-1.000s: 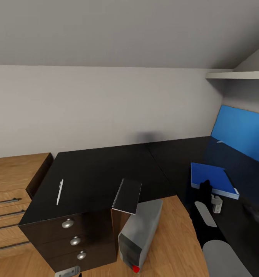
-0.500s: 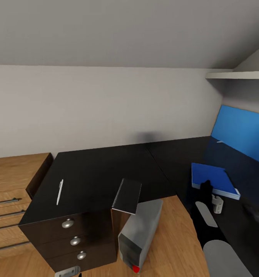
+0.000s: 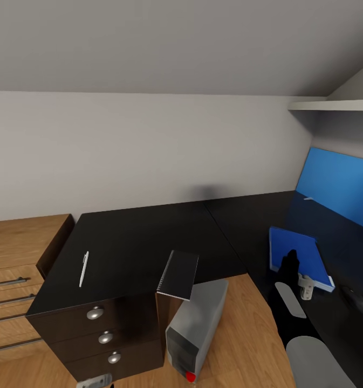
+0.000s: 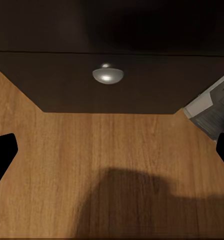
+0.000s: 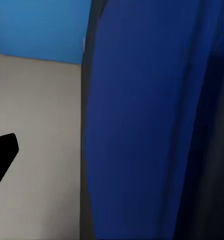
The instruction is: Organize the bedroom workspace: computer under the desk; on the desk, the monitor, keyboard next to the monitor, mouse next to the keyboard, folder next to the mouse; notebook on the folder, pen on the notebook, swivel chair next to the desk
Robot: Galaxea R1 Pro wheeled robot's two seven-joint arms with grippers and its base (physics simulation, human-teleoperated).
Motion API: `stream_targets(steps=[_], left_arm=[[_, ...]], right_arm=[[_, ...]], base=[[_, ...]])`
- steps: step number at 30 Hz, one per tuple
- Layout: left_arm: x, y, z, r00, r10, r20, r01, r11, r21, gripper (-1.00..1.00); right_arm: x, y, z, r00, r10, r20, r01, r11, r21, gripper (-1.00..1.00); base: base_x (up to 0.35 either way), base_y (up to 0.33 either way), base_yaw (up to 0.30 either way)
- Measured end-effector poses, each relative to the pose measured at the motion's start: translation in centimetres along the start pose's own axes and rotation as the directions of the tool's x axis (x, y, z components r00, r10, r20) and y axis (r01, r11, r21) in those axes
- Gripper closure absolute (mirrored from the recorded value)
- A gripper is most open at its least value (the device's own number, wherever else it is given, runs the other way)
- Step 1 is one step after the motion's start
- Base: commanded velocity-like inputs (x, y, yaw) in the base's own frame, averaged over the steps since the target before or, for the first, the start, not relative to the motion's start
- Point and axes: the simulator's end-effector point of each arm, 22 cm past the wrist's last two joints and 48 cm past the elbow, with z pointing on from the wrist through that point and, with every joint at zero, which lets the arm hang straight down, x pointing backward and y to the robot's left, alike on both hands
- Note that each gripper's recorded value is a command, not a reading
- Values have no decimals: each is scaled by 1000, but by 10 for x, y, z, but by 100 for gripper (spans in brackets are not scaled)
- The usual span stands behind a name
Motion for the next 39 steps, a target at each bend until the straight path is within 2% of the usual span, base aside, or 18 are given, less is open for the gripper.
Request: stream_targets(steps=[13,18,28,39], left_arm=[[4,0,0,1000,1,-7,-1,1000,-1,-100],[23,8,3,999,7,-48,-7,1000,-12,-100],[27,12,4,998,11,-58,-12,1000,-18,-100],[27,12,4,998,11,-58,-12,1000,-17,-100]], right_arm=[[0,0,0,1000,0,0,0,1000,1,-100],[0,0,0,1000,-3,0,3,1000,0,-100],[1,0,0,1000,-4,-2,4,1000,-1,-100],[1,0,0,1000,-5,-2,5,1000,-1,-100]], base=[[0,0,0],[-17,0,0],[-256,0,0],[-144,0,0]])
